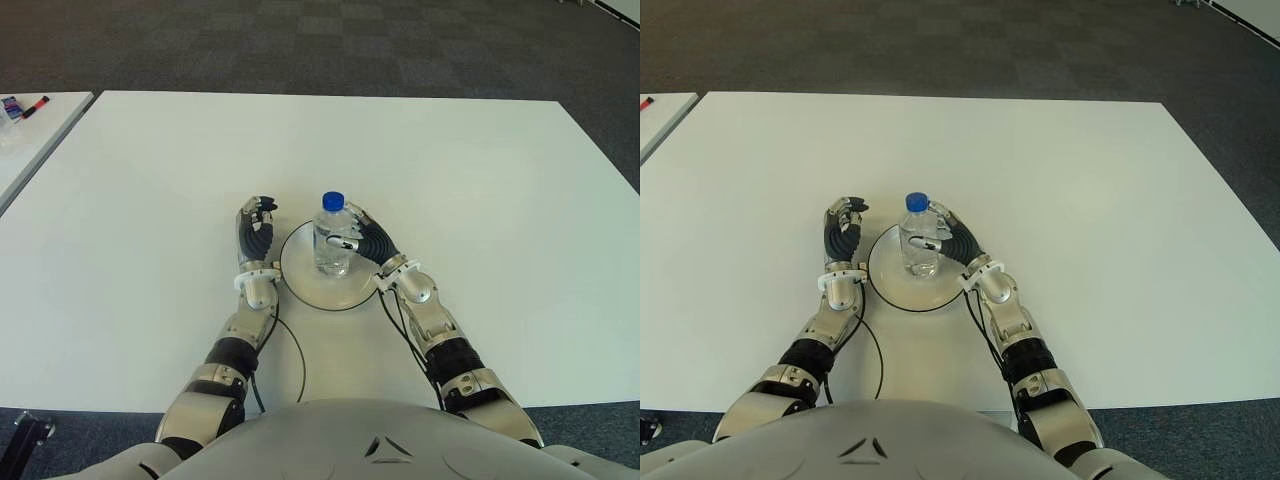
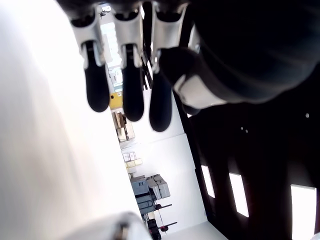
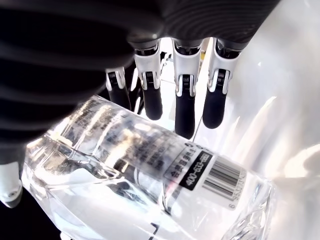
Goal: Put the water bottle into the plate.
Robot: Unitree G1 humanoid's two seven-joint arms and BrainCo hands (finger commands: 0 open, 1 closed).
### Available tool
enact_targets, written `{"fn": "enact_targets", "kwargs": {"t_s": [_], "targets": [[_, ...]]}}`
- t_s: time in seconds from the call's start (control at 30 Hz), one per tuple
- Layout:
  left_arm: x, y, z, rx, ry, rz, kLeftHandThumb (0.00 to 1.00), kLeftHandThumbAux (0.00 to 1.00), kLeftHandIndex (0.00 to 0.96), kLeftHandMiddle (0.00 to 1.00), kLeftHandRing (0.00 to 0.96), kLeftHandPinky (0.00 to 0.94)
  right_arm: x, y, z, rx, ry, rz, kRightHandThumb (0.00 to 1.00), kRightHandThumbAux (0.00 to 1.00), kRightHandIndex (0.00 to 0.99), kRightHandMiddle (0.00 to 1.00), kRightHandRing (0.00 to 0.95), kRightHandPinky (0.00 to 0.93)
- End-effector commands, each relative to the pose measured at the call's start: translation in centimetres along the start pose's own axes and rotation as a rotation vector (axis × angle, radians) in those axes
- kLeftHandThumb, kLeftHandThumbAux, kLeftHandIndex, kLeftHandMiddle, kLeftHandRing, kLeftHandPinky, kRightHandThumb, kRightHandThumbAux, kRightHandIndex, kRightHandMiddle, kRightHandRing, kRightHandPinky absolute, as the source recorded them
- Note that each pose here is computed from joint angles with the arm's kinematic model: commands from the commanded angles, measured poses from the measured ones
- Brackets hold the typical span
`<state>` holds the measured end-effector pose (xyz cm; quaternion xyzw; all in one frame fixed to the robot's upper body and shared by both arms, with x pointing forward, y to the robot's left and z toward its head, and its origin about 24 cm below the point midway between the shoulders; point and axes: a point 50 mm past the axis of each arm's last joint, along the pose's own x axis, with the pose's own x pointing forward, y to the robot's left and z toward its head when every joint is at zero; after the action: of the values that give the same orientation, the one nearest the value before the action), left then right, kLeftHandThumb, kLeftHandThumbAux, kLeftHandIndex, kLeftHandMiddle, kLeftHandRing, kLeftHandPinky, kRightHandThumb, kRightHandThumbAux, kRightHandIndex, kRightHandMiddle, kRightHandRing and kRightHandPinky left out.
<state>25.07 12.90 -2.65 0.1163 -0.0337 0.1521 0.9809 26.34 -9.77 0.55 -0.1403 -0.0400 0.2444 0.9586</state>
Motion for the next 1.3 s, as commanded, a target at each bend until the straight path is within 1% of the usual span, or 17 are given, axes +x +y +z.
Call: {"fn": "enact_targets", "kwargs": {"t_s": [0.03, 0.37, 0.47, 0.57, 0.87, 1.3], "targets": [[-0.25, -0.03, -0.44, 0.017, 0.013, -0.018, 0.837, 0.677, 0.409, 0.457, 0.378, 0.406, -0.19, -0.18, -0.68, 0.002, 0.025, -0.010, 0.573, 0.431, 0.065, 0.122, 0.136, 0.178], [-0.23, -0.04, -0.43, 0.014, 0.007, -0.012, 0.839, 0.677, 0.409, 0.458, 0.386, 0.416, -0.18, -0.27, -0.69, -0.018, -0.010, -0.012, 0.547, 0.391, 0.007, 0.053, 0.060, 0.107], [-0.23, -0.04, -0.42, 0.017, 0.004, -0.011, 0.839, 0.677, 0.410, 0.458, 0.388, 0.415, -0.11, -0.28, -0.70, -0.036, -0.030, -0.010, 0.533, 0.373, 0.002, 0.024, 0.028, 0.071], [-0.23, -0.05, -0.43, 0.019, 0.005, -0.015, 0.838, 0.677, 0.409, 0.458, 0.382, 0.406, -0.06, -0.34, -0.87, -0.057, -0.037, -0.007, 0.515, 0.356, 0.000, 0.008, 0.010, 0.057], [-0.24, -0.08, -0.42, 0.011, 0.007, -0.018, 0.838, 0.677, 0.414, 0.452, 0.363, 0.392, -0.08, -0.40, -1.25, -0.076, -0.046, -0.006, 0.484, 0.321, 0.000, 0.000, 0.000, 0.055], [-0.26, -0.09, -0.42, 0.002, 0.011, -0.014, 0.838, 0.676, 0.419, 0.450, 0.378, 0.414, -0.01, -0.47, -1.55, -0.069, -0.046, -0.005, 0.478, 0.305, 0.000, 0.000, 0.000, 0.066]]}}
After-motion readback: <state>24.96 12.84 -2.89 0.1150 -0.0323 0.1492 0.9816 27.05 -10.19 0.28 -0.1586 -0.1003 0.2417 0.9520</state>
